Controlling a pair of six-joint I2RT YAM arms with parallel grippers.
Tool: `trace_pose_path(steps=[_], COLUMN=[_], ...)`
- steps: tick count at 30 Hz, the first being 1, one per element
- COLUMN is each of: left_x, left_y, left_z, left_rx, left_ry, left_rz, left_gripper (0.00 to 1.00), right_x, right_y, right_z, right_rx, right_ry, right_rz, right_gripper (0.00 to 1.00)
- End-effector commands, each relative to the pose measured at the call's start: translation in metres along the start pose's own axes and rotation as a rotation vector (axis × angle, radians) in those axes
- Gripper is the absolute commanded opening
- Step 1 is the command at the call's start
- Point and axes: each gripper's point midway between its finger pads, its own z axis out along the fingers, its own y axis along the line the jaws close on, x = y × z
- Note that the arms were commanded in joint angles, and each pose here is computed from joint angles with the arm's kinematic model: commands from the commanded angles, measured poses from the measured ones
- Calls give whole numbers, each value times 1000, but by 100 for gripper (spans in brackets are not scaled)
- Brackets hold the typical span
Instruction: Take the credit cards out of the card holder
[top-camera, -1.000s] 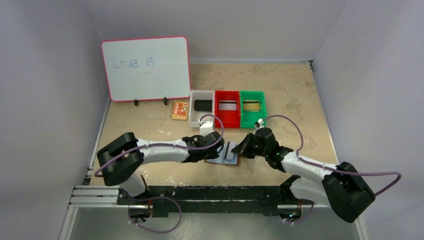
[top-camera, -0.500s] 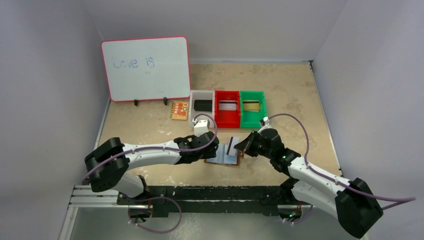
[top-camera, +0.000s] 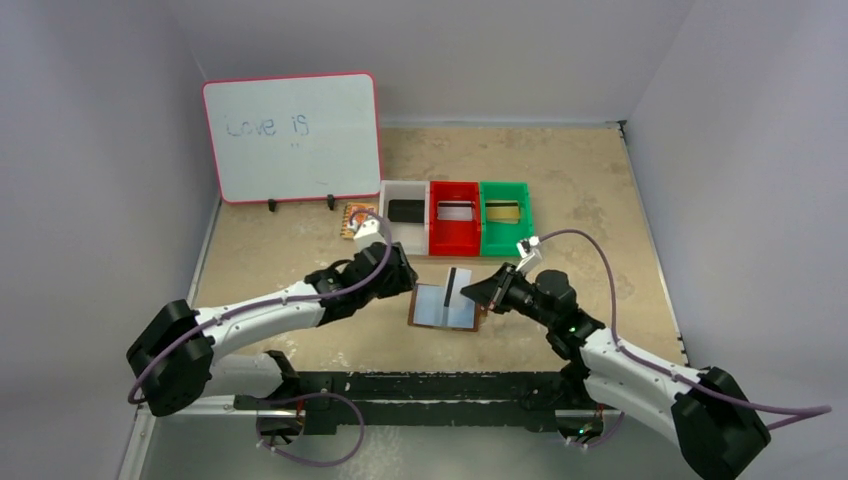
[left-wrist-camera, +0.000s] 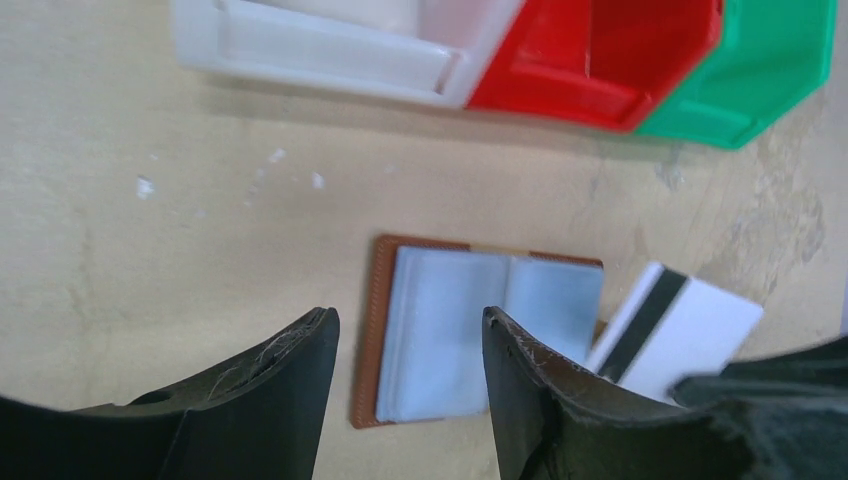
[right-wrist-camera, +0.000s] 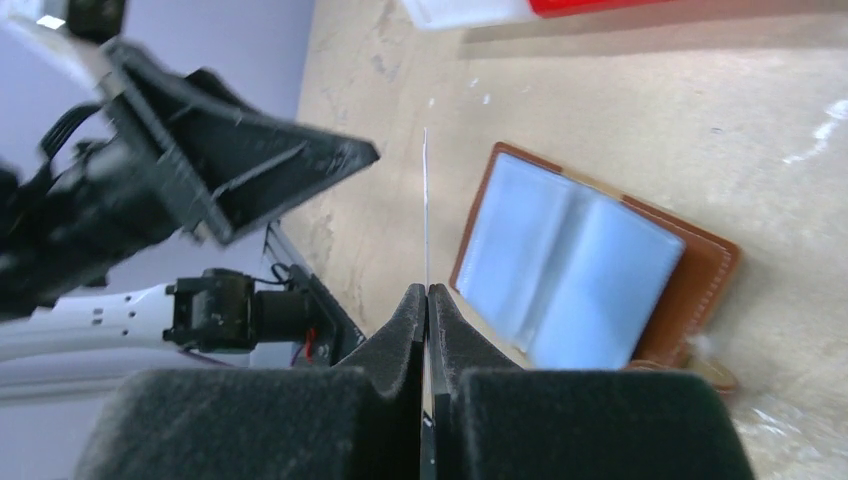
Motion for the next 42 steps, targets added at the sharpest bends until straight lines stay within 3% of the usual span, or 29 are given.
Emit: trace_pose_path(steps=[1, 7, 11, 17, 25, 32, 38, 42], left_x=[-22, -31, -23, -23, -28, -18, -4, -2], left_y=[-4, -43, -54, -56, -54, -62, -62, -64], left_z=[-2, -28, -36, -38, -45, -67, -78, -84], left_rx=[138, 445, 544, 613, 559, 648, 707, 731], left_ry=[-8, 2, 74, 122, 189, 271, 363, 388], left_rz=[-50, -35, -8, -19, 204, 317, 379, 414], left_gripper=[55, 53, 54, 54, 53, 49, 45, 32], right_x=[-5, 5, 10, 20, 33, 38, 38, 38], right_y=[37, 49, 61, 70, 75, 80, 87, 90], right_z=[1, 6, 6, 12, 15, 11, 6, 4], right_rx=[-177, -260, -340, -389, -446, -484, -527, -541], right_ry=[11, 77, 120, 226, 373, 442, 463, 478], right_rz=[-79, -104, -133, -180, -303, -371, -411, -431], right_gripper=[0, 0, 0, 0, 0, 0, 0, 0])
